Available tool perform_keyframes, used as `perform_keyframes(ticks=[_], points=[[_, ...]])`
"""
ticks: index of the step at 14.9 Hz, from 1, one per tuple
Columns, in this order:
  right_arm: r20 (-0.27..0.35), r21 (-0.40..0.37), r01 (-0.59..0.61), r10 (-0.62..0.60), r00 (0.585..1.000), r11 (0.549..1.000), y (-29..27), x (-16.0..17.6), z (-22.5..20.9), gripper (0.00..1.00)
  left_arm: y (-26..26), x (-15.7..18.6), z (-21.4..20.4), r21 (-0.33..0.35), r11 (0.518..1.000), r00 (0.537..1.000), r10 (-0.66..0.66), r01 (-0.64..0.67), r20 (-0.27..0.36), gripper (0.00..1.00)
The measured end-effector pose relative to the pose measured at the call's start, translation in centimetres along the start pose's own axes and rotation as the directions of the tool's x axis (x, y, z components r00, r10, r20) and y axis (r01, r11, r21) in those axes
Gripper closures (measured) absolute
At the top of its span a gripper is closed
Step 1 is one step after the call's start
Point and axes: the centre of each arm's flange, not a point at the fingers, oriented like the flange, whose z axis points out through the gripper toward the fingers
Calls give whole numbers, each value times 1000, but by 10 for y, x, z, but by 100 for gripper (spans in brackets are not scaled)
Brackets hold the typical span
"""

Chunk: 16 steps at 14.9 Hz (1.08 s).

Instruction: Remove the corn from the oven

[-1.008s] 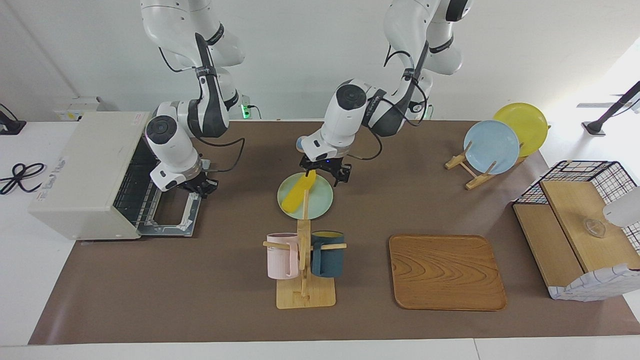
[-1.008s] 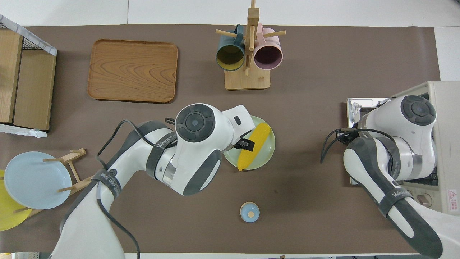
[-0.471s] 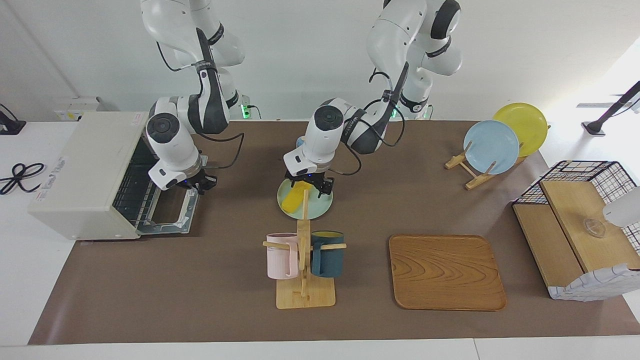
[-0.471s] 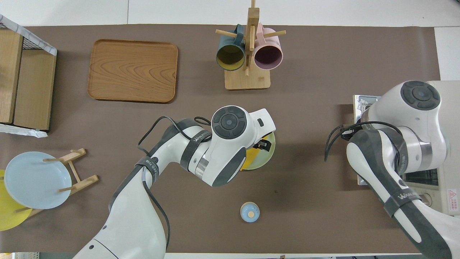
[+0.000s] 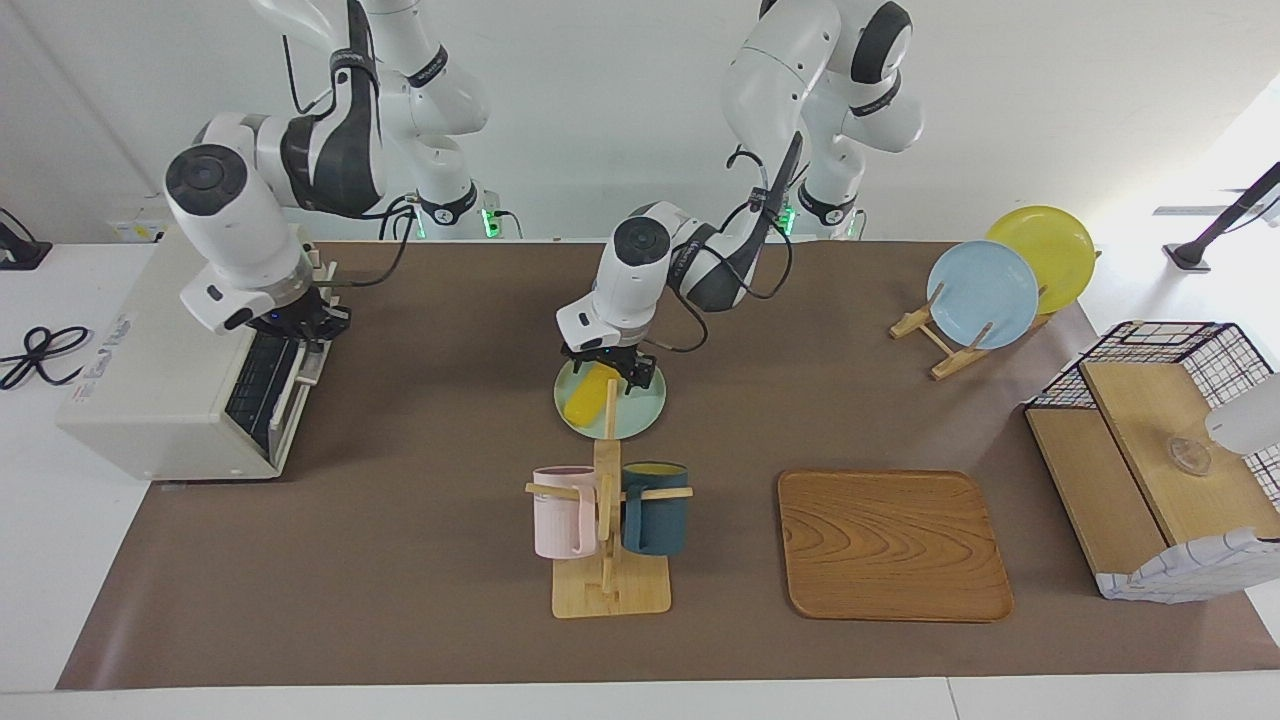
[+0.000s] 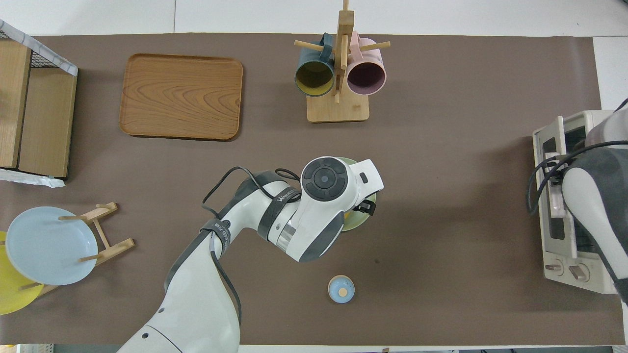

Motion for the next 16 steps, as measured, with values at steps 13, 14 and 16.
perform_keyframes(ticks=[13, 14, 16], points=[[-4, 77, 26, -26, 1000, 997, -22, -18, -131, 92, -116, 35, -127, -5, 967, 967, -254, 254, -36, 47], [-1, 88, 29, -29, 1000, 996, -24, -20, -137, 89, -143, 36, -149, -10, 958, 957, -287, 287, -51, 47], [-4, 99, 49, -49, 999, 994, -35, -23, -147, 85, -198, 40, -174, -15, 941, 938, -337, 337, -78, 47]])
